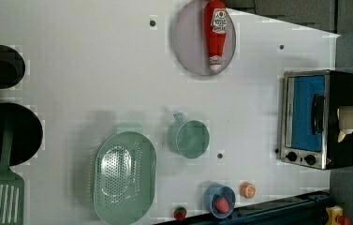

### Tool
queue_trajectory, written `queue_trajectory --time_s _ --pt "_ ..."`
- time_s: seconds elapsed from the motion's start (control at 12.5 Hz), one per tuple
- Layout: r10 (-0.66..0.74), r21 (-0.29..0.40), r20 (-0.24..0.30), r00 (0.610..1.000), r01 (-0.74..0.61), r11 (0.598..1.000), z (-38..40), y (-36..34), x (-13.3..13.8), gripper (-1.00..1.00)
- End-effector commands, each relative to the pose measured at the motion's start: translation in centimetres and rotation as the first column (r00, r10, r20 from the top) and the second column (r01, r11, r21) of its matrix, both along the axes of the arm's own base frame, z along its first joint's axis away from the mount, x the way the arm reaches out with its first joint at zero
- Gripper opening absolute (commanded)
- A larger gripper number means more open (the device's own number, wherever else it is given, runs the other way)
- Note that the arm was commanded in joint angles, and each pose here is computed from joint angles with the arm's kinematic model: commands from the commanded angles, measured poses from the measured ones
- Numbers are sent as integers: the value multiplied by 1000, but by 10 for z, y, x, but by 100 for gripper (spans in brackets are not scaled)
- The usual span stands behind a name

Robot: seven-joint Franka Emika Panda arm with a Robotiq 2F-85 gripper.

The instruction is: Pick banana from table and place on oven.

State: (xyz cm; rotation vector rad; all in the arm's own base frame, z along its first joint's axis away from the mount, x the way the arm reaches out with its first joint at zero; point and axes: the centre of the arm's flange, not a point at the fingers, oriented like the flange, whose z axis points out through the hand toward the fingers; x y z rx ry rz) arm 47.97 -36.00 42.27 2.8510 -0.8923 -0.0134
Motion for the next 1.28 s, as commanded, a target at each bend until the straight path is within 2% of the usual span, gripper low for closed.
queue_trajectory --time_s 0.08,0.24,0.4,0.72,0.96,1.28 --pt "55 25 86 995 -57 998 73 54 13 100" --pt "-28 72 89 996 22 997 100 112 22 100" --pt "-124 105 61 990 117 988 121 178 27 100" --pt "-278 107 108 955 266 958 155 293 34 100" --pt "-288 97 64 956 281 955 160 331 24 100" --pt "-297 101 76 952 289 952 167 327 20 100"
